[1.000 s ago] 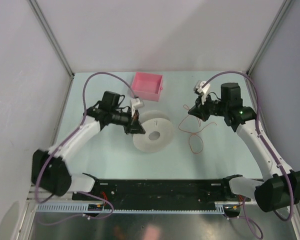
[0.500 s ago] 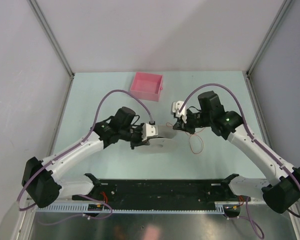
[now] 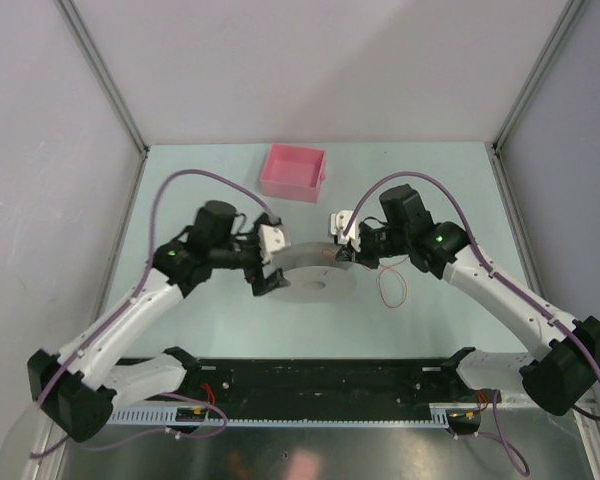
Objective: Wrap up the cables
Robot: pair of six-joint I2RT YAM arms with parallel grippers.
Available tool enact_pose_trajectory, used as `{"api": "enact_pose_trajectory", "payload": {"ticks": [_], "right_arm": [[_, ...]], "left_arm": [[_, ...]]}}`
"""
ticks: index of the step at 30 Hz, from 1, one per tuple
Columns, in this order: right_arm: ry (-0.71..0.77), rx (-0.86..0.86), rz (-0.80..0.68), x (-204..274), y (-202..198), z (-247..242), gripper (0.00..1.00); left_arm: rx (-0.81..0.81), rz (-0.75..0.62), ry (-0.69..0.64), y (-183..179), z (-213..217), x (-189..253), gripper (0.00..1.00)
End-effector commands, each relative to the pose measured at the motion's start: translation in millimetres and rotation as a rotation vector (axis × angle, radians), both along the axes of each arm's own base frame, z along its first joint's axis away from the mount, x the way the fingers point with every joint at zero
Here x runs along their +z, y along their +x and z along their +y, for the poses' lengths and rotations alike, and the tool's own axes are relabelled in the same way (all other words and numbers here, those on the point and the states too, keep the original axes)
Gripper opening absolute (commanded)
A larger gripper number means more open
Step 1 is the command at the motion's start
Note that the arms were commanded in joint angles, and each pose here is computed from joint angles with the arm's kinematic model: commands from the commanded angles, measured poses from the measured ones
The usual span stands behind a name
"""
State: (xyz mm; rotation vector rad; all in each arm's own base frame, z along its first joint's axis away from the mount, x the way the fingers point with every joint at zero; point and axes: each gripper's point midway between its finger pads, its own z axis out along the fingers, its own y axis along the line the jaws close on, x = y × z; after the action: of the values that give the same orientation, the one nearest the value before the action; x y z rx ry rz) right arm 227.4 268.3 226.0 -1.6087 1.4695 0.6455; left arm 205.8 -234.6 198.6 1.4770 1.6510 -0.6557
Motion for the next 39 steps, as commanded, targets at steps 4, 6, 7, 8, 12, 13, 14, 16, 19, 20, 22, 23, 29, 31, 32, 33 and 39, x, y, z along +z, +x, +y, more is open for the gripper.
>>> {"api": "enact_pose_trajectory", "payload": {"ticks": [4,6,7,8,12,13,14,16,19,20,22,23,29,31,32,33,39], "right_arm": [[0.022,0.031,-0.111,5.2,16.5,18.8,0.0],[0.003,0.031,-0.116,-1.8,19.4,22.7,0.0],[-0.004,0.024,-0.12,-4.4,22.4,24.8,0.0],[-0.009,0.016,-0.122,-6.6,25.0,26.5,0.0],[-0.023,-0.015,-0.14,-11.7,34.4,31.1,0.0],[-0.03,-0.022,-0.137,-13.9,35.1,31.7,0.0],[-0.037,-0.029,-0.131,-16.6,35.6,32.4,0.0],[-0.051,-0.048,-0.115,-23.3,38.1,33.5,0.0],[-0.056,-0.076,-0.117,-29.7,44.6,35.1,0.0],[-0.057,-0.076,-0.118,-31.6,45.3,35.5,0.0],[-0.054,-0.078,-0.113,-33.7,45.2,36.4,0.0],[-0.053,-0.079,-0.108,-35.4,44.3,37.0,0.0],[0.001,-0.1,-0.144,-35.3,40.5,43.1,0.0],[0.01,-0.105,-0.156,-35.3,39.1,45.2,0.0],[0.01,-0.103,-0.158,-36.7,37.9,46.4,0.0],[0.012,-0.105,-0.16,-37.0,37.3,47.4,0.0],[0.053,-0.118,-0.17,-31.4,37.2,53.4,0.0]], "left_arm": [[0.139,-0.065,-0.234,36.4,25.5,77.9,0.99],[0.174,-0.054,-0.228,53.4,25.7,73.5,0.99],[0.172,-0.044,-0.23,60.0,23.9,72.5,0.99],[0.174,-0.032,-0.228,67.5,23.4,70.3,0.99],[0.039,-0.011,-0.261,73.4,19.8,62.8,1.0],[0.019,-0.003,-0.261,74.3,16.7,58.6,0.99],[-0.009,0.004,-0.263,72.6,12.9,54.5,0.99],[-0.063,-0.018,-0.245,68.2,5.6,43.8,1.0],[-0.164,-0.07,-0.226,55.0,-4.0,26.8,0.99],[-0.186,-0.073,-0.223,51.1,-6.7,20.9,0.99],[-0.213,-0.068,-0.225,46.8,-11.4,12.9,0.96],[-0.217,-0.064,-0.23,45.9,-13.3,10.4,0.94],[-0.239,-0.068,-0.238,46.5,-25.6,0.7,0.78],[-0.245,-0.059,-0.24,46.2,-30.0,-0.7,0.71],[-0.245,-0.052,-0.241,46.1,-31.7,-1.6,0.69],[-0.244,-0.045,-0.239,45.6,-33.5,-2.3,0.67],[-0.246,-0.033,-0.218,43.2,-41.2,-10.8,0.62]]}}
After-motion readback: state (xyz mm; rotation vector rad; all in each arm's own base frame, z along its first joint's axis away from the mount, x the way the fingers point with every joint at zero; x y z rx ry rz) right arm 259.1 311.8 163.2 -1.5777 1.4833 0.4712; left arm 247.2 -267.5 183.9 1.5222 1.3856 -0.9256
